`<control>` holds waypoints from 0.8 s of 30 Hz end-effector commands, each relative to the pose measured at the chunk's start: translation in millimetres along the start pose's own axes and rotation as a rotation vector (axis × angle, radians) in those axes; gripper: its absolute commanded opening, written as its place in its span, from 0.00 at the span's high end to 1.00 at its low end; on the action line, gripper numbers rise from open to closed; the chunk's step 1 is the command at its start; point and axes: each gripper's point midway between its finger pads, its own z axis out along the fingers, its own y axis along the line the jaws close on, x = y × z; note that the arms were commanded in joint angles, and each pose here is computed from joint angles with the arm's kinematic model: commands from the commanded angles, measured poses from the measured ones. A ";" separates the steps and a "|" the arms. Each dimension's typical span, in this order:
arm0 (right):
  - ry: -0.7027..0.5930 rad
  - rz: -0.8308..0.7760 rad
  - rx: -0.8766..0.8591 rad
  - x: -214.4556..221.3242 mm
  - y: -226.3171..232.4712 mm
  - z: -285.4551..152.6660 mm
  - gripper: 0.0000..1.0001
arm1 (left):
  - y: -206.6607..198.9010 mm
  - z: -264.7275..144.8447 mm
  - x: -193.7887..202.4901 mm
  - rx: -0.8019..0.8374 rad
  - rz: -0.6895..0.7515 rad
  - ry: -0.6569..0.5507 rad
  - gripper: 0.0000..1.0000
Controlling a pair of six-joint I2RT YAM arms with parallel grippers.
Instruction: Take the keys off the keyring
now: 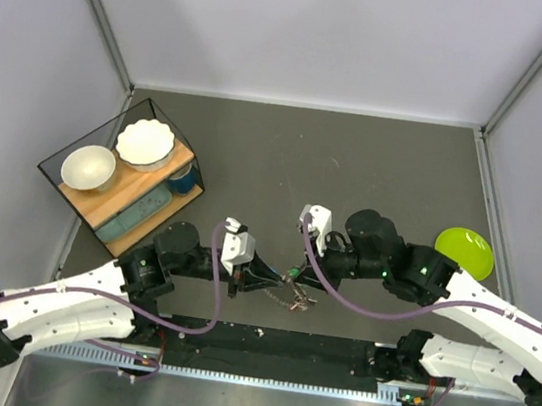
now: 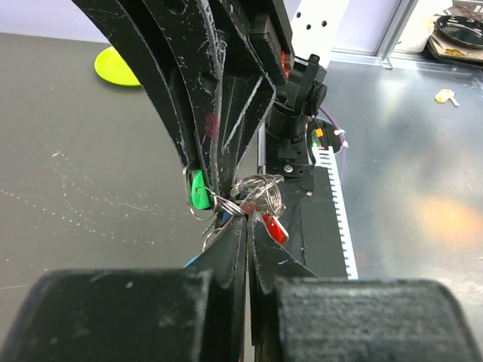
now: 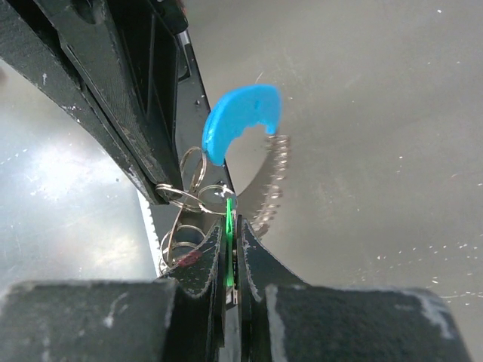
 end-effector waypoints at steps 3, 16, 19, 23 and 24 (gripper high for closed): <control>-0.010 0.018 -0.040 -6.2 4.7 -0.7 1.00 | -1.7 -3.0 -36.0 -0.012 0.093 -0.129 1.00; 0.005 0.007 -0.080 -2.1 10.7 0.7 1.00 | 12.4 -5.5 -38.4 -0.098 0.092 -0.149 1.00; 0.012 0.011 -0.079 2.1 10.4 1.4 1.00 | 17.7 -8.7 -42.0 -0.137 0.091 -0.172 1.00; 0.022 0.018 -0.080 6.7 9.9 3.0 1.00 | 21.7 -12.7 -45.7 -0.175 0.064 -0.200 1.00; 0.022 0.017 -0.079 6.7 9.4 3.0 1.00 | 21.6 -12.7 -46.1 -0.175 0.063 -0.202 1.00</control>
